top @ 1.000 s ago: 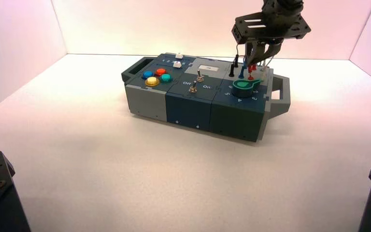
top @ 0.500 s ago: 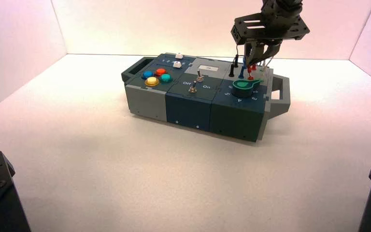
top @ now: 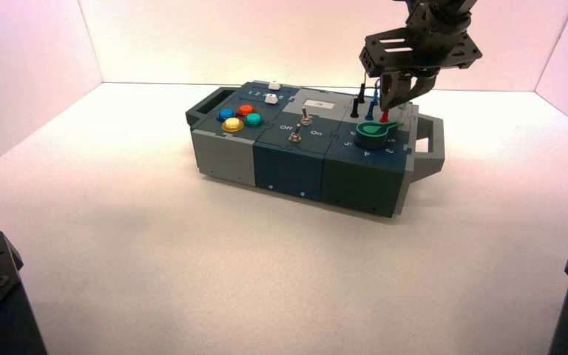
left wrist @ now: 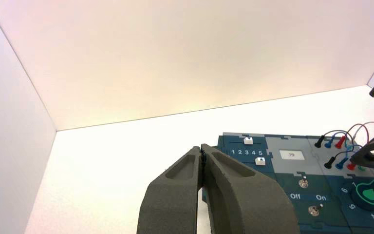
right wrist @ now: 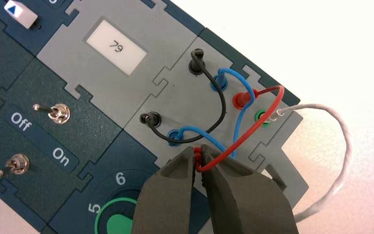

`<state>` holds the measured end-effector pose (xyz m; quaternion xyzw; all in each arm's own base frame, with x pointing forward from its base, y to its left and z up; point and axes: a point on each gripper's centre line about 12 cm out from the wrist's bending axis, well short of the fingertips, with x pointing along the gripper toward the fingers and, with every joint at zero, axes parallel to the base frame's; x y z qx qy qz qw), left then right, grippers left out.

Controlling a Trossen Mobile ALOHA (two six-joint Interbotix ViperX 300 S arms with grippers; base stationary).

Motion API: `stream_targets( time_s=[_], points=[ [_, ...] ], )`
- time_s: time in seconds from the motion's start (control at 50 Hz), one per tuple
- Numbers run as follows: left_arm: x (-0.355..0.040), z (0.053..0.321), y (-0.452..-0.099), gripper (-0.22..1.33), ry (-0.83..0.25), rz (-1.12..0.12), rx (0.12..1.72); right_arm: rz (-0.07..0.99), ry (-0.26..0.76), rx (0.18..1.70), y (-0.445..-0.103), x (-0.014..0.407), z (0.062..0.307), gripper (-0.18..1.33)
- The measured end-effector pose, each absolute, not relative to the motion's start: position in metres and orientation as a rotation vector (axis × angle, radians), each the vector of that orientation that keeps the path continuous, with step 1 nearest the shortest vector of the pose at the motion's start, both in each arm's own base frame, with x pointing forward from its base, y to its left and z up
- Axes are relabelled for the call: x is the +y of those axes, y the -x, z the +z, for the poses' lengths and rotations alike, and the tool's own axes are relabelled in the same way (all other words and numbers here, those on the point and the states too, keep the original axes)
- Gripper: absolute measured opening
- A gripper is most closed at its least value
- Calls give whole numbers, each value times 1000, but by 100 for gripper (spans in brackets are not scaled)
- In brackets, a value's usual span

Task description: Insert the red wire.

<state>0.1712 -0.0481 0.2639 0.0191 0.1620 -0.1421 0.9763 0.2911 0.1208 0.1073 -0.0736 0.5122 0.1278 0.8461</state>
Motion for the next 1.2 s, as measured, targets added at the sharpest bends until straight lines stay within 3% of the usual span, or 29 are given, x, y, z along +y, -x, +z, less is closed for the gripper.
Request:
stream_targets(
  time_s=[1.08, 1.14, 1.2],
  points=[
    [-48, 265, -171, -16, -38, -286, 320, 265, 164, 1108, -294, 122, 100, -1],
    [-48, 265, -171, -16, -38, -286, 319, 266, 166, 1109, -295, 123, 100, 1],
    [-48, 265, -171, -16, -39, -286, 320, 265, 165, 1113, -294, 122, 99, 20]
  ],
)
